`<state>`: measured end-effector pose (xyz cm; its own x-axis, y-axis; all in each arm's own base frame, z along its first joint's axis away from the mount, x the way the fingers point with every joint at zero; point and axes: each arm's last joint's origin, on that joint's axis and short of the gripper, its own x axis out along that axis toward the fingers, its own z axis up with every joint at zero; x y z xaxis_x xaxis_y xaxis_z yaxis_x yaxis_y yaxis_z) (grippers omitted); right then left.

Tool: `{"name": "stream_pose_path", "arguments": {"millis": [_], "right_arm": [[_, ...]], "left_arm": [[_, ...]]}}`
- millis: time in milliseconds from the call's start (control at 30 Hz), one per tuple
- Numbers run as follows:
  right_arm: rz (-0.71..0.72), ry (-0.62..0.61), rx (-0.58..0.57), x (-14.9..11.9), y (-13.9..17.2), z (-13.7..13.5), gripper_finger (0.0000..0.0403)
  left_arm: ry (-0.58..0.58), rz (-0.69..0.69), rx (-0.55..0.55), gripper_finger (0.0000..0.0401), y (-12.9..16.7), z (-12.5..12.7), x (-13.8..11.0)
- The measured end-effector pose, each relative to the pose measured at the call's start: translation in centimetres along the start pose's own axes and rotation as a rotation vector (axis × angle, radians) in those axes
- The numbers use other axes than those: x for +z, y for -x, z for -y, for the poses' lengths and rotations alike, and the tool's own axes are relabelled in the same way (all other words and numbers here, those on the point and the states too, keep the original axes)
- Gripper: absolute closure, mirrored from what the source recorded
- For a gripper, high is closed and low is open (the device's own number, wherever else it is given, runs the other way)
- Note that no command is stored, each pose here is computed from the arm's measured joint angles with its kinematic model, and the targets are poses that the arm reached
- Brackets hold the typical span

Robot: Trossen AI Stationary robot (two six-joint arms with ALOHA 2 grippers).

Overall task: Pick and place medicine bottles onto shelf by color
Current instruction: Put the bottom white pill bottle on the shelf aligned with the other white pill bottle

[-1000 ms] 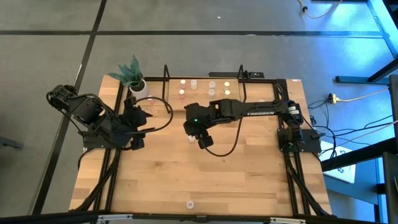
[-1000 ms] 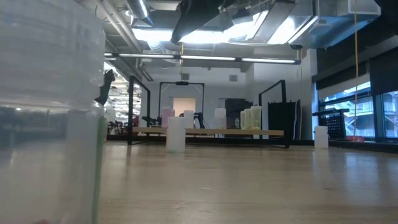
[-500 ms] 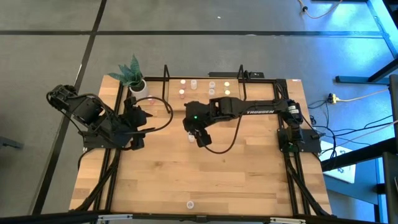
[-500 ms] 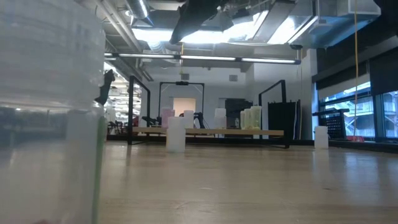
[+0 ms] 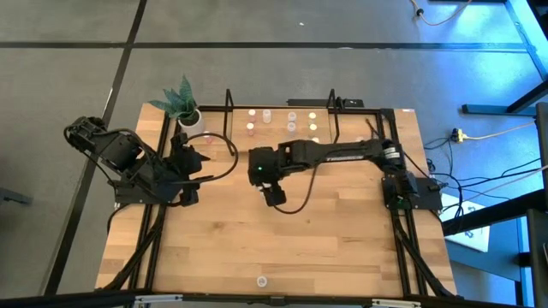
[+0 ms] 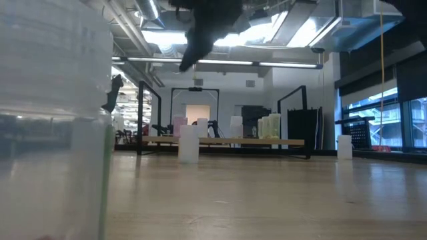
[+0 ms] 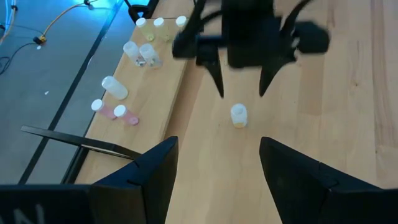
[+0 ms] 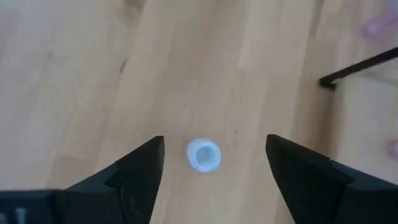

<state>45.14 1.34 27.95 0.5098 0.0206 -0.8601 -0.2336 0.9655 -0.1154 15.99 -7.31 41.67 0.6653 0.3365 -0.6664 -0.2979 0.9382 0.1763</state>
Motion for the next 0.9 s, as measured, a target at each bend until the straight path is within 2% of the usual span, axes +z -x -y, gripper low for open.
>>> {"name": "stream_pose_path", "arguments": {"millis": [233,667,900], "right_arm": [[-0.097,-0.054,0.033,-1.3,-4.9,1.1,0.0120],[-0.170,-0.121,0.157,-2.9,-8.8,1.9,0.0120],[-0.184,-0.122,0.164,-3.3,-10.5,1.8,0.0120]], "left_arm": [[0.000,0.000,0.000,0.0181,0.0,0.0,0.0],[0.000,0.000,0.000,0.0181,0.0,0.0,0.0],[0.000,0.000,0.000,0.0181,0.0,0.0,0.0]]}}
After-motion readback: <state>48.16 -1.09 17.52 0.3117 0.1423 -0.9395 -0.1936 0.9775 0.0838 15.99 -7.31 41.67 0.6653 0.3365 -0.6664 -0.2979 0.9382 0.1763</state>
